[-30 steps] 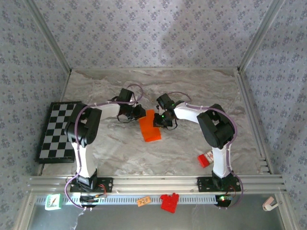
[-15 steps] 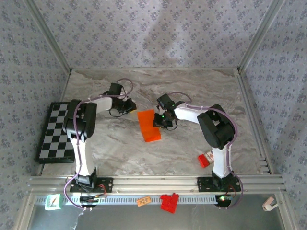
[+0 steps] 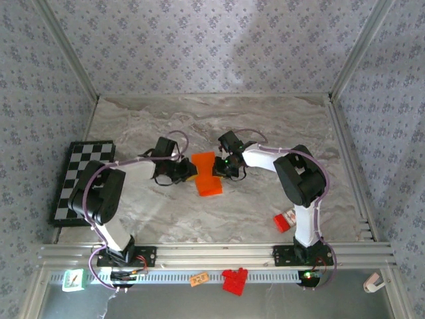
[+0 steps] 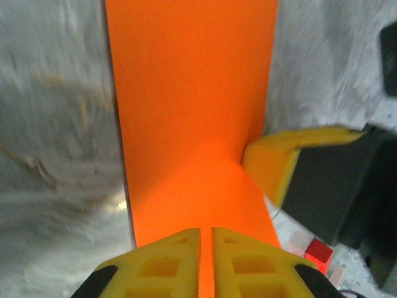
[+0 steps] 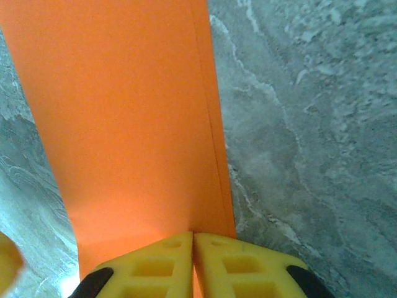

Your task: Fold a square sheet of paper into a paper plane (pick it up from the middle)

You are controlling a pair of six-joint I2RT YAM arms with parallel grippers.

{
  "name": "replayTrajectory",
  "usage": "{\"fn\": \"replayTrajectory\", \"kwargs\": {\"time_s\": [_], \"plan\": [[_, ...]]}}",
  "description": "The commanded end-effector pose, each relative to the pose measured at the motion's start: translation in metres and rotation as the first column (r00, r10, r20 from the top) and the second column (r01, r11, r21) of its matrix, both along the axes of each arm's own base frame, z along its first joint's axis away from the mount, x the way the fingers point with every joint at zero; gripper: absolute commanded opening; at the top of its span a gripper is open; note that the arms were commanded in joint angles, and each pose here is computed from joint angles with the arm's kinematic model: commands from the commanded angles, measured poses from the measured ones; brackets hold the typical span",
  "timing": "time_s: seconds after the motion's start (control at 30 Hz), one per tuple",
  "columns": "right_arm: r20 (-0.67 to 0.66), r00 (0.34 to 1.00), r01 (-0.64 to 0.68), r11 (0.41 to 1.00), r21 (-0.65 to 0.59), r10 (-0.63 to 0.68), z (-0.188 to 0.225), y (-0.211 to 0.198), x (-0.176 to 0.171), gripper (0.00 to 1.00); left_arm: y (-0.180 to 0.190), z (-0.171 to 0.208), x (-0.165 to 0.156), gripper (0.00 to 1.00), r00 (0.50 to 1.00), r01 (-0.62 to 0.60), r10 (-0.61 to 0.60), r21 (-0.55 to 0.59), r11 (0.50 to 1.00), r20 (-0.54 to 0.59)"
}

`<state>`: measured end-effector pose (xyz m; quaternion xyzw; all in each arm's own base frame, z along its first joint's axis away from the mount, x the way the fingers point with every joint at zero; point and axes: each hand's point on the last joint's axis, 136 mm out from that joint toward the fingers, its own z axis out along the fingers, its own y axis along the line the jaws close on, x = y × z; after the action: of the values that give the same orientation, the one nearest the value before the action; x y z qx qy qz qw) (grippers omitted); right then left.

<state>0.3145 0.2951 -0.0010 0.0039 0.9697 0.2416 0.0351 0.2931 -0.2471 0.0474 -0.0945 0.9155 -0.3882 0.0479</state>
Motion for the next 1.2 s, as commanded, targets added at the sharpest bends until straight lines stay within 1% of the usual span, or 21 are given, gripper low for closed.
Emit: {"fn": "replayTrajectory", "kwargs": {"time_s": [0.0, 0.23, 0.33, 0.4, 0.5, 0.67, 0.8, 0.87, 0.93, 0.97, 1.0, 1.07, 1.17], "plan": [[-0.280, 0.955, -0.039, 0.893, -0.448, -0.098, -0.103, -0.103, -0.088, 0.13, -0.010, 0.012, -0.003, 0.13, 1.000, -0.017, 0.017, -0.053, 0.998, -0.004], [-0.276, 0.956, -0.041, 0.892, -0.449, -0.095, -0.102, -0.102, -0.087, 0.13, -0.025, -0.002, -0.001, 0.12, 0.999, 0.014, -0.016, -0.035, 0.999, -0.045], [-0.277, 0.956, -0.042, 0.890, -0.453, -0.096, -0.101, -0.103, -0.088, 0.13, -0.033, -0.007, -0.007, 0.12, 0.997, 0.040, -0.042, -0.021, 0.999, -0.065], [-0.278, 0.956, -0.042, 0.890, -0.454, -0.097, -0.101, -0.103, -0.089, 0.13, -0.031, -0.015, -0.013, 0.12, 0.995, 0.054, -0.053, 0.006, 0.999, -0.086], [-0.278, 0.956, -0.042, 0.888, -0.458, -0.098, -0.102, -0.104, -0.090, 0.13, -0.020, -0.029, -0.025, 0.12, 0.992, 0.071, -0.063, 0.066, 0.995, -0.114], [-0.275, 0.957, -0.047, 0.884, -0.466, -0.094, -0.102, -0.106, -0.090, 0.13, 0.006, -0.048, -0.052, 0.12, 0.976, 0.141, -0.107, 0.181, 0.973, -0.187], [-0.270, 0.959, -0.049, 0.882, -0.469, -0.091, -0.102, -0.107, -0.089, 0.13, 0.033, -0.055, -0.063, 0.11, 0.969, 0.135, -0.082, 0.221, 0.966, -0.231], [-0.268, 0.959, -0.048, 0.882, -0.469, -0.090, -0.102, -0.108, -0.089, 0.13, 0.033, -0.045, -0.062, 0.11, 0.973, 0.127, -0.085, 0.192, 0.973, -0.214], [-0.268, 0.959, -0.046, 0.882, -0.468, -0.092, -0.102, -0.107, -0.089, 0.13, 0.018, -0.020, -0.056, 0.11, 0.979, 0.137, -0.119, 0.099, 0.986, -0.167], [-0.268, 0.959, -0.047, 0.882, -0.468, -0.091, -0.102, -0.107, -0.090, 0.13, 0.009, -0.002, -0.050, 0.11, 0.984, 0.137, -0.129, 0.054, 0.989, -0.123], [-0.268, 0.959, -0.047, 0.883, -0.468, -0.091, -0.102, -0.107, -0.090, 0.13, 0.001, 0.014, -0.045, 0.11, 0.988, 0.143, -0.140, 0.033, 0.989, -0.072], [-0.267, 0.959, -0.046, 0.883, -0.468, -0.092, -0.102, -0.107, -0.090, 0.13, -0.007, 0.032, -0.039, 0.11, 0.988, 0.157, -0.157, 0.039, 0.987, -0.014], [-0.263, 0.960, -0.043, 0.884, -0.466, -0.092, -0.102, -0.107, -0.089, 0.13, -0.017, 0.033, -0.035, 0.11, 0.989, 0.149, -0.149, 0.049, 0.988, -0.004]]}}
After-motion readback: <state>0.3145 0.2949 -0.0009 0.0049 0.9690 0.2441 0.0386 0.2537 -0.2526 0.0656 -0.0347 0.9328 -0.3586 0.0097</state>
